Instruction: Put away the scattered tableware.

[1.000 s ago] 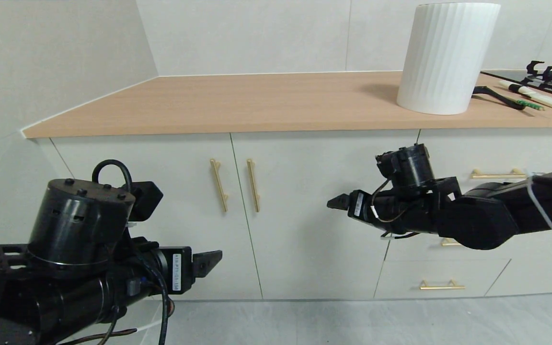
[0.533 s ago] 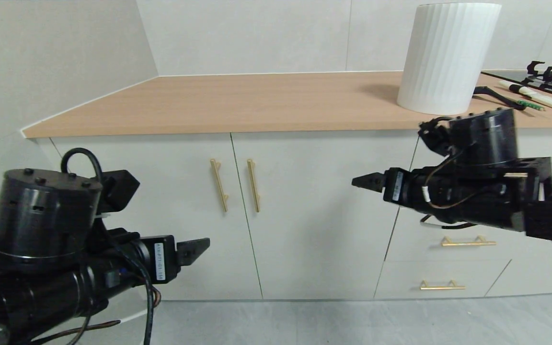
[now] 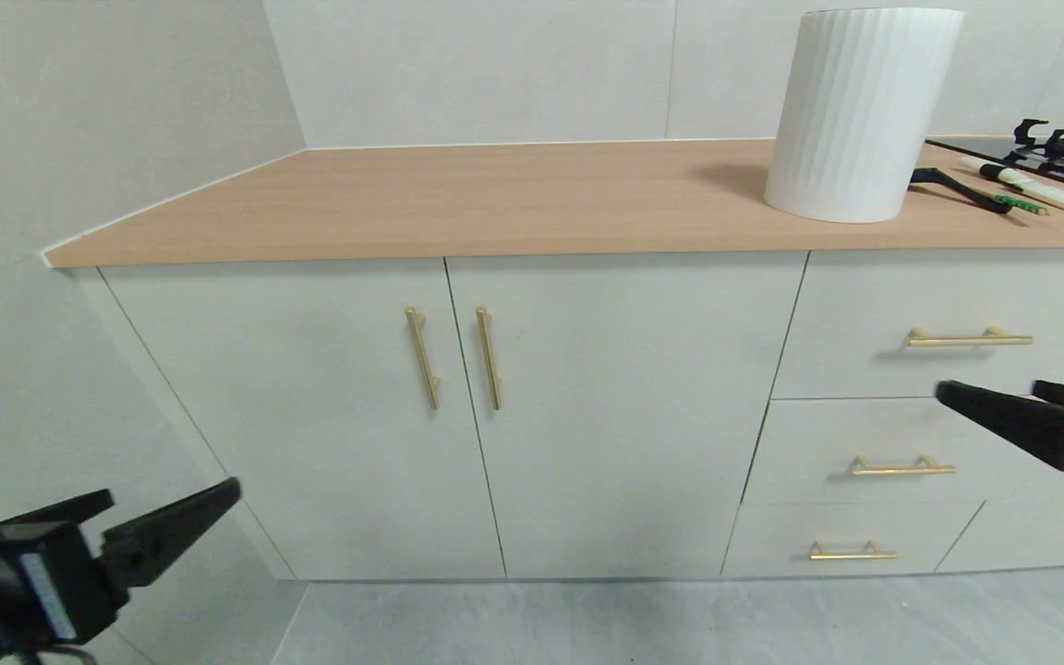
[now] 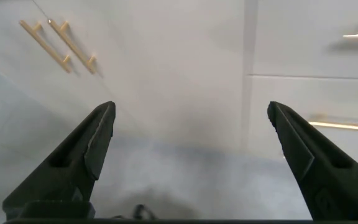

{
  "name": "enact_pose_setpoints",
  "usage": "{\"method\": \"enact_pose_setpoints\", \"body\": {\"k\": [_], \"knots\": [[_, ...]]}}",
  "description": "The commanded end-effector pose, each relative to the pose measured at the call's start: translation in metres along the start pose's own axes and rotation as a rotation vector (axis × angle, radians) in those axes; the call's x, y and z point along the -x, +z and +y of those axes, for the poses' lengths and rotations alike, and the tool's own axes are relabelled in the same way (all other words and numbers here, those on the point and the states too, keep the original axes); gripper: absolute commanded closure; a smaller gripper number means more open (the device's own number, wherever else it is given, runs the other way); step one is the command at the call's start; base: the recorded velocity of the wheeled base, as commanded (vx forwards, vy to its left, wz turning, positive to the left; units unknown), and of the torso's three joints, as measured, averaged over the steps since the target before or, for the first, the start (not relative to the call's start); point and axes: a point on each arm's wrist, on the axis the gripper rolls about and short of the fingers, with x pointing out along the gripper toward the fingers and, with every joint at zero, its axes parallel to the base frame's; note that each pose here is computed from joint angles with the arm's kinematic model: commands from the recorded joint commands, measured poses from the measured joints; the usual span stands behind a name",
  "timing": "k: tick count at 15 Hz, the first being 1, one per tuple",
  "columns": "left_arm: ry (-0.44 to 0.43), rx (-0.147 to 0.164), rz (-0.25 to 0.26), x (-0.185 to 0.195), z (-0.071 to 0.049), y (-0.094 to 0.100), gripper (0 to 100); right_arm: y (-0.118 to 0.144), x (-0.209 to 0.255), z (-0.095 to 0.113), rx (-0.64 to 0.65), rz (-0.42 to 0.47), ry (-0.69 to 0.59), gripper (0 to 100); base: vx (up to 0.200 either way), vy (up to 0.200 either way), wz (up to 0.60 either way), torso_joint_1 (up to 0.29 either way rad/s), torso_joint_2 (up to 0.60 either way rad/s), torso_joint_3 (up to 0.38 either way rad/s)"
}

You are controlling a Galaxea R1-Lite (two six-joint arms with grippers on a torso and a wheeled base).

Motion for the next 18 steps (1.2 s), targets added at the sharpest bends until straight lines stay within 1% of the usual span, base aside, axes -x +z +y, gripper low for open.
{"method": "enact_pose_setpoints", "body": {"k": [1, 2, 3, 4, 5, 6, 7, 8, 9, 10, 11, 12, 13, 14, 15, 16, 17, 18], "knots": [[0.041, 0.000, -0.293, 0.074, 0.034, -0.019, 0, -0.029, 0.094, -0.030, 0.051, -0.163, -0.107, 0, 0.000, 0.000, 0.00, 0.000, 0.00, 0.000], [0.054, -0.006, -0.358, 0.089, 0.039, -0.026, 0, -0.037, 0.111, -0.034, 0.068, -0.185, -0.147, 0, 0.000, 0.000, 0.00, 0.000, 0.00, 0.000], [0.078, -0.003, -0.411, 0.104, 0.044, -0.034, 0, -0.046, 0.131, -0.036, 0.117, -0.222, -0.201, 0, 0.000, 0.000, 0.00, 0.000, 0.00, 0.000], [0.108, 0.007, -0.455, 0.115, 0.046, -0.040, 0, -0.054, 0.148, -0.036, 0.181, -0.266, -0.264, 0, 0.000, 0.000, 0.00, 0.000, 0.00, 0.000], [0.119, 0.015, -0.491, 0.124, 0.048, -0.048, 0, -0.062, 0.163, -0.034, 0.244, -0.313, -0.329, 0, 0.000, 0.000, 0.00, 0.000, 0.00, 0.000], [0.125, 0.022, -0.528, 0.133, 0.049, -0.056, 0, -0.069, 0.172, -0.031, 0.279, -0.344, -0.371, 0, 0.000, 0.000, 0.00, 0.000, 0.00, 0.000], [0.129, 0.025, -0.539, 0.135, 0.050, -0.059, 0, -0.071, 0.174, -0.031, 0.282, -0.351, -0.382, 0, 0.000, 0.000, 0.00, 0.000, 0.00, 0.000], [0.167, 0.031, -0.546, 0.136, 0.050, -0.070, 0, -0.084, 0.179, -0.029, 0.281, -0.351, -0.426, 0, 0.000, 0.000, 0.00, 0.000, 0.00, 0.000], [0.190, 0.045, -0.547, 0.135, 0.049, -0.070, 0, -0.091, 0.178, -0.028, 0.280, -0.346, -0.449, 0, 0.000, 0.000, 0.00, 0.000, 0.00, 0.000], [0.205, 0.068, -0.554, 0.135, 0.048, -0.071, 0, -0.099, 0.179, -0.027, 0.279, -0.357, -0.471, 0, 0.000, 0.000, 0.00, 0.000, 0.00, 0.000], [0.228, 0.080, -0.562, 0.135, 0.047, -0.071, 0, -0.107, 0.180, -0.027, 0.282, -0.370, -0.466, 0, 0.000, 0.000, 0.00, 0.000, 0.00, 0.000], [0.262, 0.081, -0.582, 0.137, 0.045, -0.077, 0, -0.116, 0.172, -0.030, 0.266, -0.336, -0.481, 0, 0.000, 0.000, 0.00, 0.000, 0.00, 0.000], [0.255, 0.062, -0.605, 0.139, 0.044, -0.088, 0, -0.121, 0.167, -0.032, 0.221, -0.323, -0.482, 0, 0.000, 0.000, 0.00, 0.000, 0.00, 0.000], [0.261, 0.030, -0.567, 0.131, 0.046, -0.098, 0, -0.128, 0.161, -0.035, 0.176, -0.304, -0.472, 0, 0.000, 0.000, 0.00, 0.000, 0.00, 0.000], [0.329, 0.020, -0.519, 0.119, 0.051, -0.109, 0, -0.140, 0.152, -0.040, 0.158, -0.261, -0.467, 0, 0.000, 0.000, 0.00, 0.000, 0.00, 0.000], [0.368, -0.010, -0.470, 0.107, 0.055, -0.120, 0, -0.154, 0.140, -0.045, 0.159, -0.231, -0.453, 0, 0.000, 0.000, 0.00, 0.000, 0.00, 0.000], [0.373, -0.023, -0.456, 0.103, 0.056, -0.124, 0, -0.158, 0.136, -0.046, 0.161, -0.233, -0.440, 0, 0.000, 0.000, 0.00, 0.000, 0.00, 0.000], [0.376, -0.064, -0.428, 0.085, 0.061, -0.141, 0, -0.172, 0.123, -0.051, 0.179, -0.269, -0.374, 0, 0.000, 0.000, 0.00, 0.000, 0.00, 0.000]]}}
